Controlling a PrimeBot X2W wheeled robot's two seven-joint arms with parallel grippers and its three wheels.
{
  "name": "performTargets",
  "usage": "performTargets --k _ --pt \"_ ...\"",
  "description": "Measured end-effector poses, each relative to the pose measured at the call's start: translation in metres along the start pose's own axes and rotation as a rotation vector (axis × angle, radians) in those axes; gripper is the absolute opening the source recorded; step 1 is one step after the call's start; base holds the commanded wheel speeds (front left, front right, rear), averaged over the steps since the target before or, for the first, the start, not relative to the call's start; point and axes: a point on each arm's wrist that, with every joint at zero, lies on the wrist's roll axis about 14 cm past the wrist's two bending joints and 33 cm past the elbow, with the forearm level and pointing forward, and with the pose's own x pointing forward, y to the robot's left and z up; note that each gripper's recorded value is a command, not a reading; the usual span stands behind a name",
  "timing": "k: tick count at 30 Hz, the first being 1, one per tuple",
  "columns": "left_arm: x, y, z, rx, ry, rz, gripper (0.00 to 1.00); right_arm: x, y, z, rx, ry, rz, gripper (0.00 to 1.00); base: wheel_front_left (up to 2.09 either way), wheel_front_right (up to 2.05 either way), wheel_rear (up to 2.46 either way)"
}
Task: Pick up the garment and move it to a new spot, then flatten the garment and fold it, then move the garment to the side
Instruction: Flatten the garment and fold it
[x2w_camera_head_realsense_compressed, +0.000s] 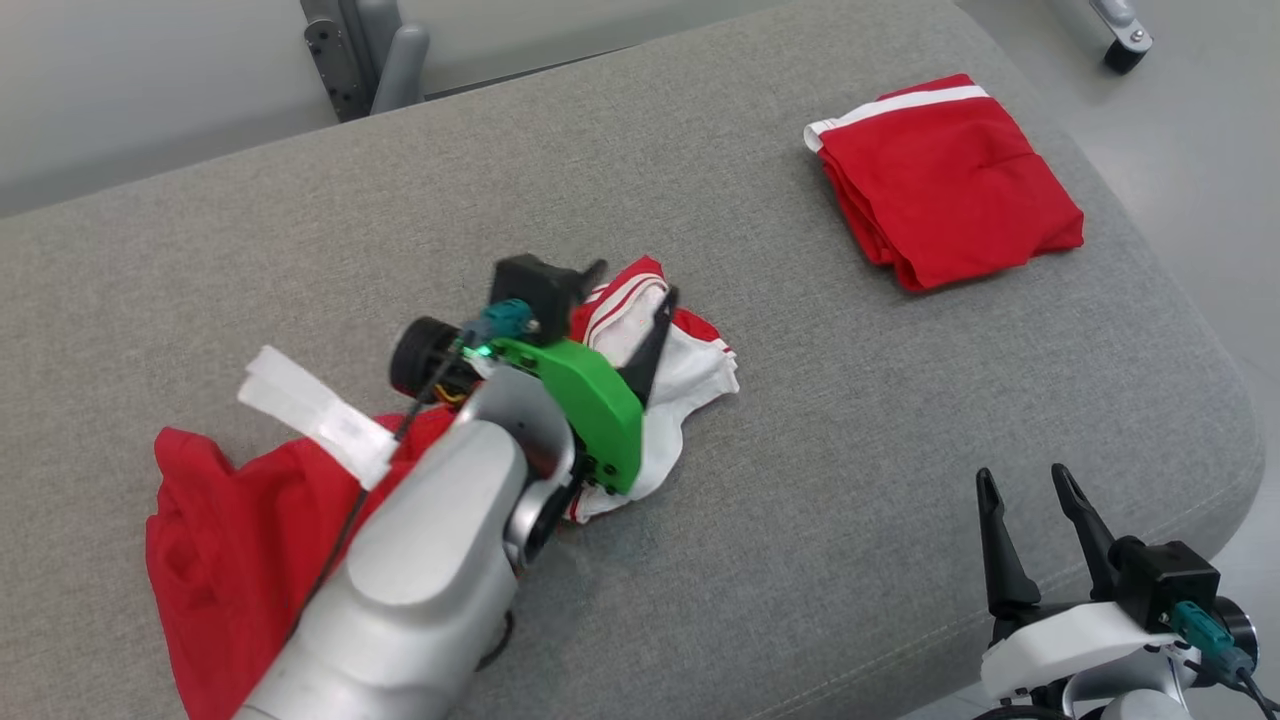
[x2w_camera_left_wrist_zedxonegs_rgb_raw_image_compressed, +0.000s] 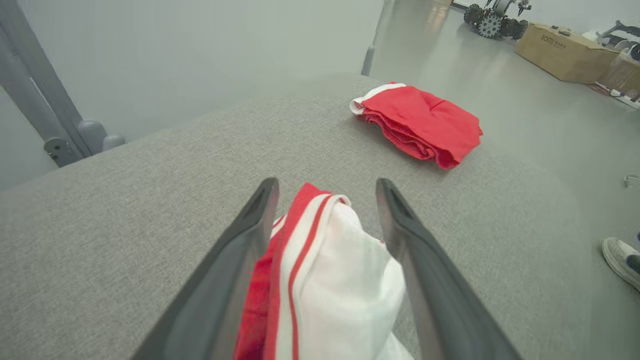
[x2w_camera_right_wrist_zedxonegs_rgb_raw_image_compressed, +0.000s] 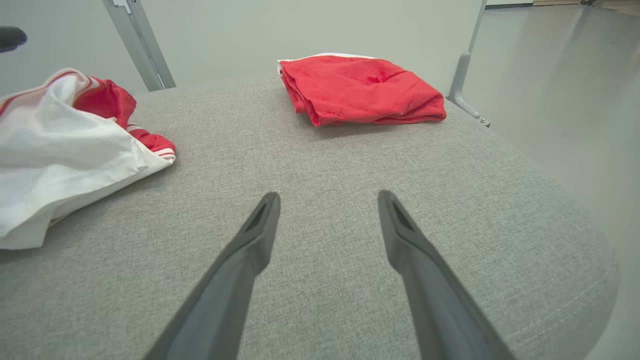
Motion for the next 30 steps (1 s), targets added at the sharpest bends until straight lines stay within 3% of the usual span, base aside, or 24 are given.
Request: performTargets --k 4,7,22,28,29,30 --pt "-0.009 -0.058 -0.018 0.03 0.077 -0.162 1.0 -0.001 0.002 -0.002 0.001 0.005 0.006 1.0 0.0 0.0 0.0" --pt "-0.017 -0.084 -0.035 0.033 0.149 -0.229 1.0 -0.001 0.002 -0.003 0.001 0.009 0.007 1.0 0.0 0.0 0.0" --pt "-0.022 -0.037 -0.106 0.249 0.401 -0.141 1.0 -0.011 -0.015 -0.006 0.008 0.024 -0.055 1.0 0.0 0.0 0.0" --pt "-0.02 -0.027 -0.108 0.29 0.4 -0.126 1.0 -0.012 -0.018 -0.006 0.012 0.026 -0.064 1.0 0.0 0.0 0.0" --pt "-0.02 -0.026 -0.108 0.288 0.399 -0.125 0.96 -0.012 -0.018 -0.006 0.012 0.026 -0.064 1.0 0.0 0.0 0.0" --pt "-0.02 -0.026 -0.106 0.284 0.394 -0.123 0.8 -0.011 -0.018 -0.006 0.012 0.026 -0.064 1.0 0.0 0.0 0.0"
